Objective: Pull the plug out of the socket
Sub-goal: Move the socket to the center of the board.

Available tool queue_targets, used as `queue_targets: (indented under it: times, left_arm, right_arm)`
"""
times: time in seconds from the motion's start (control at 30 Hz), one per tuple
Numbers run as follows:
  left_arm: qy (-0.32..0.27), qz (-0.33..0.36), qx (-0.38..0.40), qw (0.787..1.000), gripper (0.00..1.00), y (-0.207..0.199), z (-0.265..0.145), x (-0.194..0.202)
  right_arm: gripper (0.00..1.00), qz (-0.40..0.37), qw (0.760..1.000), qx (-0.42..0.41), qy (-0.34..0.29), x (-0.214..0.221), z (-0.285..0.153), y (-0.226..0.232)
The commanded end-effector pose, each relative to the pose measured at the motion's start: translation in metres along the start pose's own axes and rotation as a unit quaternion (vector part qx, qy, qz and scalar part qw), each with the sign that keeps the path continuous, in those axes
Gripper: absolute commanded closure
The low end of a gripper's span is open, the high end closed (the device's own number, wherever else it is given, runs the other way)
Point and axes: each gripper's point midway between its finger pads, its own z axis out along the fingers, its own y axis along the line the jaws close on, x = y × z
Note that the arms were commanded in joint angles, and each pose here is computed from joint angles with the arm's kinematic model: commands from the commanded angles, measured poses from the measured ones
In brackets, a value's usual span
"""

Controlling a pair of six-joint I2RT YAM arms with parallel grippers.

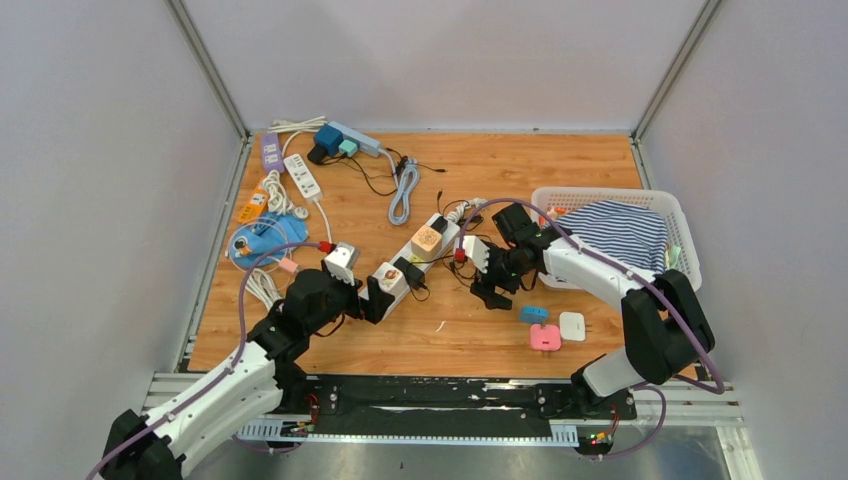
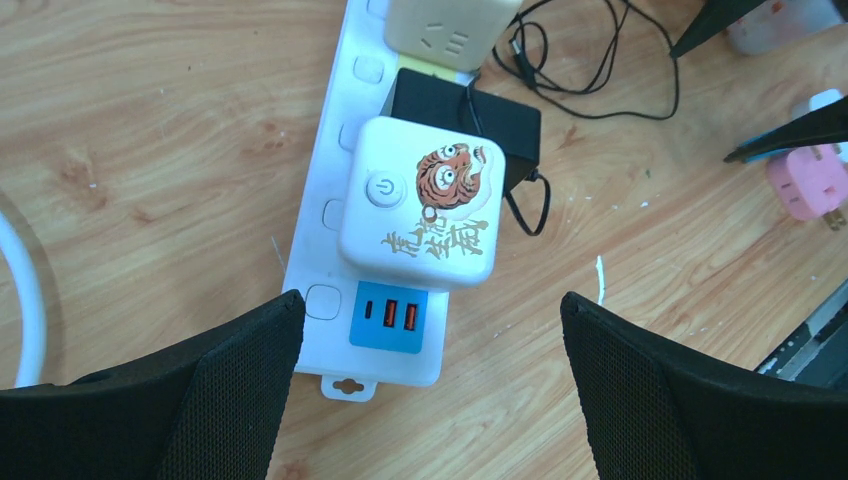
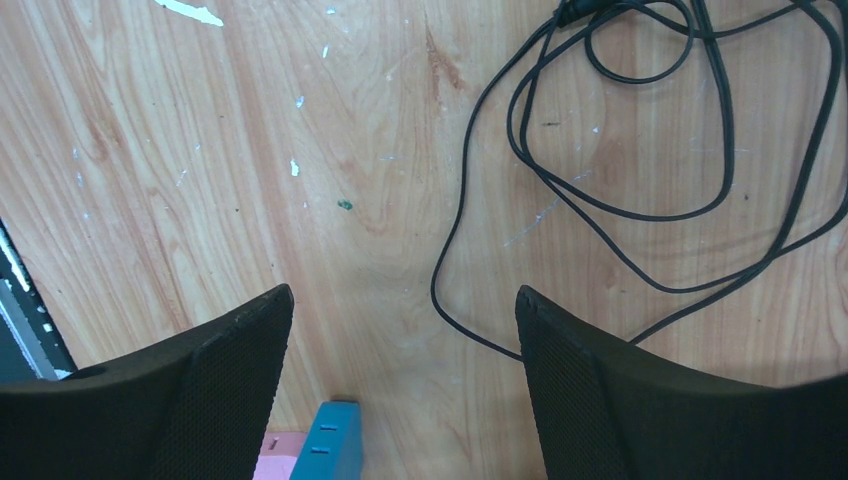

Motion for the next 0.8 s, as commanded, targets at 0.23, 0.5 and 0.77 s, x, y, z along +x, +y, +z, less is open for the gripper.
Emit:
queue_targets:
  times: [0.23,0.5,0.77]
  left_arm:
    - [0.051,0.008,-0.021,0.998,0.04,0.004,0.018,0.002]
    - [0.064,0.023,-0.016,0.998,0.19,-0.001,0.027,-0.004]
    - [0.088,0.022,-0.017,0.996,0.45,-0.001,0.034,0.004]
  right_arm:
    - [0.17,-0.014,0.999,-0.039,-0.026,-0.016,-0.010,0.019]
    - [0.16,-0.015,0.998,-0.042,-0.032,-0.019,-0.012,0.021]
    - [0.16,-0.013,0.998,-0.050,-0.046,-0.025,-0.015,0.026]
